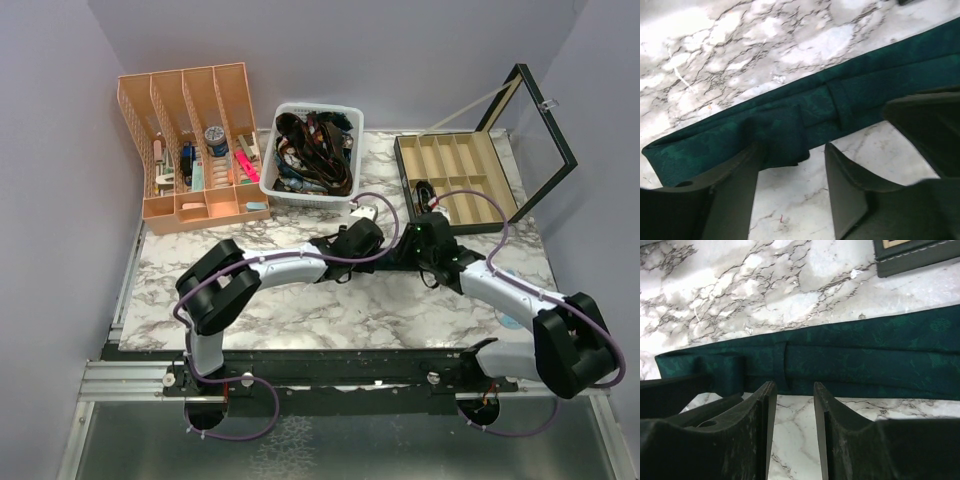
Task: Roll the ties
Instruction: Roll the tie at the center of the board.
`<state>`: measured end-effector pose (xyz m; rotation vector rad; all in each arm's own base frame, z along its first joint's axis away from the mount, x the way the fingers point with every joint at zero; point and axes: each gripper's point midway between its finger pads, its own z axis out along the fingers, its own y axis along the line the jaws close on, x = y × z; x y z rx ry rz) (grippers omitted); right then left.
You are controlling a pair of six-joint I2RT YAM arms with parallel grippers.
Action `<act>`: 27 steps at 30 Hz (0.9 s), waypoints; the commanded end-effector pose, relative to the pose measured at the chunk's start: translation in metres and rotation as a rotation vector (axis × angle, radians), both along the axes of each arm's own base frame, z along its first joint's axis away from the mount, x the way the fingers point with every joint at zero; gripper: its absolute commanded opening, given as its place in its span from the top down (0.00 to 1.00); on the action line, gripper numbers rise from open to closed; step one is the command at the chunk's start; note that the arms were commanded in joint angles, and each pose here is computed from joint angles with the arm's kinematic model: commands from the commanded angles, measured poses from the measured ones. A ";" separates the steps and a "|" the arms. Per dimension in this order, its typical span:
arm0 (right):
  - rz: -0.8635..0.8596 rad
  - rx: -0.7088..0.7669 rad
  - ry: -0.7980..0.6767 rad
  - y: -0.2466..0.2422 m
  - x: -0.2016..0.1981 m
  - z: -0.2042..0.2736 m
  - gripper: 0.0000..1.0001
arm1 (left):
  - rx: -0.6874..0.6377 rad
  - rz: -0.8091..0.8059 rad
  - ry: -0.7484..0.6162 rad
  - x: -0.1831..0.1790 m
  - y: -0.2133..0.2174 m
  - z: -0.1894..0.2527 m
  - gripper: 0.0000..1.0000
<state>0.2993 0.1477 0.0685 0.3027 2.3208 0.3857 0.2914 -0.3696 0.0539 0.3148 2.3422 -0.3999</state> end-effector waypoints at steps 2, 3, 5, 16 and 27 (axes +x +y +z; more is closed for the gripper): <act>0.181 0.112 0.020 0.029 0.000 0.009 0.58 | -0.205 -0.088 -0.070 -0.003 -0.030 0.072 0.40; 0.207 0.129 0.023 0.034 -0.001 0.012 0.57 | -0.224 -0.090 -0.080 -0.004 -0.029 0.078 0.38; 0.242 0.161 0.024 0.042 -0.001 0.017 0.55 | -0.251 -0.086 -0.101 -0.007 -0.024 0.091 0.36; 0.447 0.315 0.030 0.085 -0.004 0.031 0.31 | -0.343 0.016 -0.095 -0.004 0.061 0.089 0.19; 0.491 0.311 0.141 0.098 0.005 0.000 0.46 | -0.461 -0.033 0.010 -0.004 0.090 0.046 0.16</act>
